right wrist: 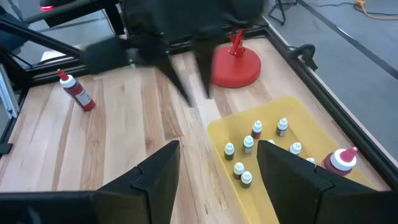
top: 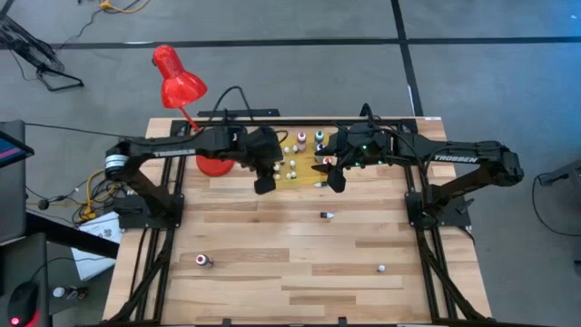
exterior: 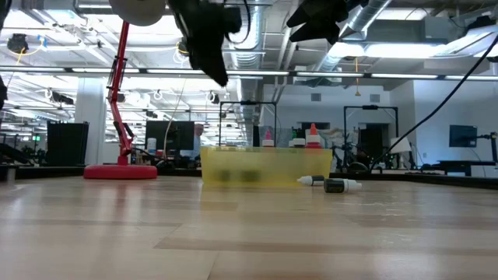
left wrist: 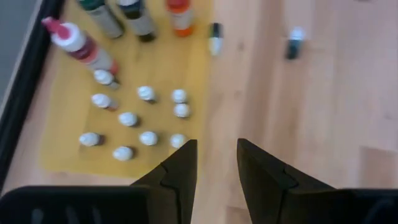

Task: Pick & Place food coloring
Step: Put the large red food coloring bottle into the yellow bin

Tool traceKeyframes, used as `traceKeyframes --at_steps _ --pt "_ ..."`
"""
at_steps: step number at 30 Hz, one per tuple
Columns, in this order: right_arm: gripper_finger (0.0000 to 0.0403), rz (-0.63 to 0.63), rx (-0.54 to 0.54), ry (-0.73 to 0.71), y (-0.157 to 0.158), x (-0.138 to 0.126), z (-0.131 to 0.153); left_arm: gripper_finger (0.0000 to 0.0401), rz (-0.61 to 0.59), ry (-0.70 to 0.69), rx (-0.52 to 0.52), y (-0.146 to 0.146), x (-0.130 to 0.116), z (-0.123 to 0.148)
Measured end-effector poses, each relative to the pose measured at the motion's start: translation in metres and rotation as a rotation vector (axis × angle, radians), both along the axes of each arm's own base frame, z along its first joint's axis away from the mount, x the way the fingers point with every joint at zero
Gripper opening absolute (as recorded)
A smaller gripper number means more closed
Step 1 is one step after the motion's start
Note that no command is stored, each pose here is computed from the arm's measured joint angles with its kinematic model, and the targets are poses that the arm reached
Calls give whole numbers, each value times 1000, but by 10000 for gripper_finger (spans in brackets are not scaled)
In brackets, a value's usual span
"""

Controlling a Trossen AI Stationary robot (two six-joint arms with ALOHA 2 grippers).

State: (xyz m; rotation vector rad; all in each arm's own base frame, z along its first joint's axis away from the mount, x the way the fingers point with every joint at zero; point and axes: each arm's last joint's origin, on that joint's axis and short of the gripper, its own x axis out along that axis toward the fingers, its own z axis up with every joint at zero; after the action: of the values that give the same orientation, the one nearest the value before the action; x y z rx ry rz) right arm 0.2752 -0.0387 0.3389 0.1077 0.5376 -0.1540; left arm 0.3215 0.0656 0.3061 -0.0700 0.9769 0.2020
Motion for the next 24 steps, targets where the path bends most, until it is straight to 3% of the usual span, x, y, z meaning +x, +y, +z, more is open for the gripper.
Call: traceKeyframes --at_steps 8,16,21,24 --pt "205 0 0 -3 0 0 0 104 -46 67 -29 -51 -9 4" --pt "205 0 0 -4 0 0 0 104 -81 199 -25 -87 -19 -21" --pt "205 0 -4 -29 0 1 2 104 -185 203 -129 -94 -22 -42" --pt "205 -3 1 -37 0 2 3 104 -228 124 -141 -84 -32 -47"
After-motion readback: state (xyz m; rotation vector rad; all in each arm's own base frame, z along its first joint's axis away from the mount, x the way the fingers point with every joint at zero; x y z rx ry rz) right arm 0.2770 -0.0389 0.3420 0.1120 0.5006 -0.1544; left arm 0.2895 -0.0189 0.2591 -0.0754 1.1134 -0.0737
